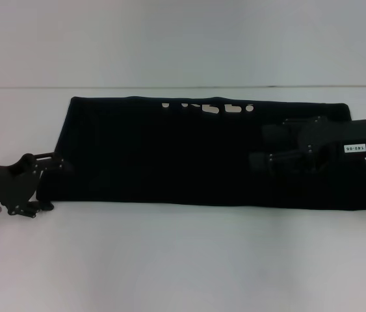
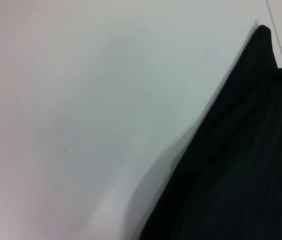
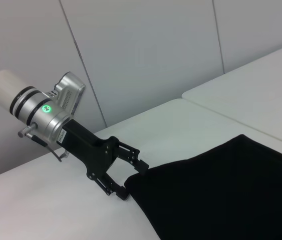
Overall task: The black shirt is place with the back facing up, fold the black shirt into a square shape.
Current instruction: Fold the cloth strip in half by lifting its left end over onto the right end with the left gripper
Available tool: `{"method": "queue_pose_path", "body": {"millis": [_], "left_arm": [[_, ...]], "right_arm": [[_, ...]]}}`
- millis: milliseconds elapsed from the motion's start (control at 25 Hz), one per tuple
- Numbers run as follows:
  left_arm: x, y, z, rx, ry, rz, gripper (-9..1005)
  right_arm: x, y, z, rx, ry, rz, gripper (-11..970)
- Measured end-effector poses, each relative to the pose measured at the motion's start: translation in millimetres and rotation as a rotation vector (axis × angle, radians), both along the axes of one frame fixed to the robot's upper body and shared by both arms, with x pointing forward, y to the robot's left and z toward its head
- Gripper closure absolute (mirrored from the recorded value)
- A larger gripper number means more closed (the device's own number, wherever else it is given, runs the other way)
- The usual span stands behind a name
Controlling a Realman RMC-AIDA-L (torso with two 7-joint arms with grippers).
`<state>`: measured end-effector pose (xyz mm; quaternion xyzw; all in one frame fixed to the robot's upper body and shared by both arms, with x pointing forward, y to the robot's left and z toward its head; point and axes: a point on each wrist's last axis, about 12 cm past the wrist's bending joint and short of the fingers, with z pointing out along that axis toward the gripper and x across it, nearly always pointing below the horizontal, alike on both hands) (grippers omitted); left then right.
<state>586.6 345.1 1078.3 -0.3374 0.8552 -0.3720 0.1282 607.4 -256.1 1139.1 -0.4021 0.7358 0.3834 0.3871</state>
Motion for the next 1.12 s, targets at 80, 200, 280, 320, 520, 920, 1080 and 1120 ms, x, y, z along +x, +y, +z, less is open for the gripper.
{"method": "queue_pose_path", "body": {"millis": [80, 200, 280, 320, 520, 920, 1080, 1120], "left_arm": [[0.0, 0.0, 0.0, 0.000, 0.000, 0.000, 47], [0.0, 0.1, 0.0, 0.000, 0.000, 0.001, 47], [-0.1, 0.4, -0.2, 0.001, 0.000, 0.002, 47], [0.0, 0.8, -0.4, 0.003, -0.001, 0.005, 47], [1.6, 2.9, -0.8, 0.017, -0.010, 0.022, 49], [7.7, -0.3, 1.2, 0.030, -0.035, 0.018, 70], [9.4, -0.9, 2.8, 0.037, -0.045, 0.009, 79], [9.7, -0.8, 3.1, 0.039, -0.047, 0.007, 81]], "right_arm": [[0.2, 0.1, 0.5, 0.004, -0.002, -0.001, 42], [0.6, -0.3, 1.1, 0.006, -0.005, -0.003, 43], [0.7, -0.4, 1.2, 0.006, -0.006, -0.003, 43], [0.7, -0.4, 1.2, 0.006, -0.006, -0.004, 43], [0.7, -0.5, 1.2, 0.006, -0.007, -0.004, 43], [1.4, -0.4, 1.8, 0.008, -0.010, -0.006, 44], [1.6, -0.7, 2.1, 0.010, -0.010, -0.009, 44], [1.6, -0.7, 2.1, 0.010, -0.010, -0.009, 44]]}}
